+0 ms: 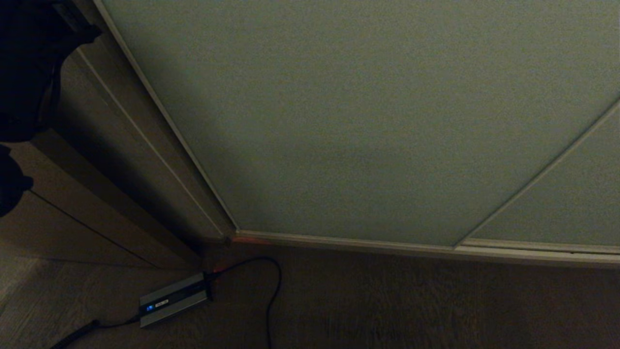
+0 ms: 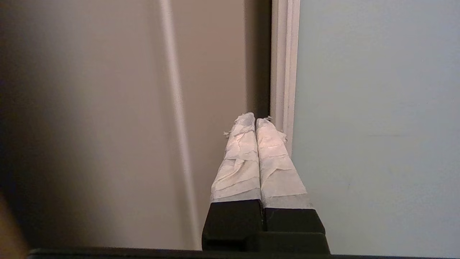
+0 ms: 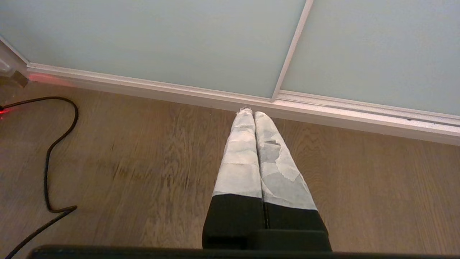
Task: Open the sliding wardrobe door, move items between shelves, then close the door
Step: Open the door
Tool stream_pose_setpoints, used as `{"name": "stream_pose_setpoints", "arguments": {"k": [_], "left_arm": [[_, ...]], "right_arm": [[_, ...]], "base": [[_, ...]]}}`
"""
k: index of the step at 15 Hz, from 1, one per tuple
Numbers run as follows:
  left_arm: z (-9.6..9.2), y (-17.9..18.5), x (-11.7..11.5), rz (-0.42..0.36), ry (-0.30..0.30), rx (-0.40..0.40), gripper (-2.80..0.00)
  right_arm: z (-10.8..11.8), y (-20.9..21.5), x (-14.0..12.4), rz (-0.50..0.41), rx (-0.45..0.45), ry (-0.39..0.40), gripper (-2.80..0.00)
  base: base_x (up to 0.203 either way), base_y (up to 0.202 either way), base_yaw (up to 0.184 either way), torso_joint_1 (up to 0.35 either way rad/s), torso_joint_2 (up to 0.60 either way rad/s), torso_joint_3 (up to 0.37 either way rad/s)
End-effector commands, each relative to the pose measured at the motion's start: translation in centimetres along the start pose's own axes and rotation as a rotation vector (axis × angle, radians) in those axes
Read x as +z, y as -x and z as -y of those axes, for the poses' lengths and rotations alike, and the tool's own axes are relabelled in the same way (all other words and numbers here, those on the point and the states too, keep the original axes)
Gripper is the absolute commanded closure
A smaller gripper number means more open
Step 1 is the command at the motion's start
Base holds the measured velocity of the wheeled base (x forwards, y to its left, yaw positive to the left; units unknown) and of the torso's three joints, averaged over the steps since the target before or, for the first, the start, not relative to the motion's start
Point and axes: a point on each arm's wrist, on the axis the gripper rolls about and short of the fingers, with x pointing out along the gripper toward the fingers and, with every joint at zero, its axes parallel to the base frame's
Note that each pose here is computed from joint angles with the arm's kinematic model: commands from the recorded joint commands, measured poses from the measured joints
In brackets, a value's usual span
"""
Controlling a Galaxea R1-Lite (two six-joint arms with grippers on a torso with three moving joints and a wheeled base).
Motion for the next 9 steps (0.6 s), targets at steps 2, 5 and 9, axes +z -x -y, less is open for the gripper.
{"name": "stream_pose_setpoints", "arguments": {"k": [2, 5, 9], "left_arm": [[0.7, -1.9, -2.0, -0.040, 0.014, -0.002, 0.00], [1.0, -2.5, -3.0, -0.053, 0.015, 0.004, 0.00], [1.2, -2.9, -3.6, -0.092, 0.045, -0.003, 0.00]], "right_arm": [[0.0, 0.0, -0.1, -0.004, 0.000, 0.001, 0.00], [0.0, 0.0, -0.1, -0.005, 0.000, 0.001, 0.00], [0.0, 0.0, -0.1, -0.006, 0.000, 0.001, 0.00]], "base": [[0.000, 0.000, 0.000, 0.000, 0.00, 0.000], [0.000, 0.000, 0.000, 0.000, 0.00, 0.000], [0.000, 0.000, 0.000, 0.000, 0.00, 0.000]]}}
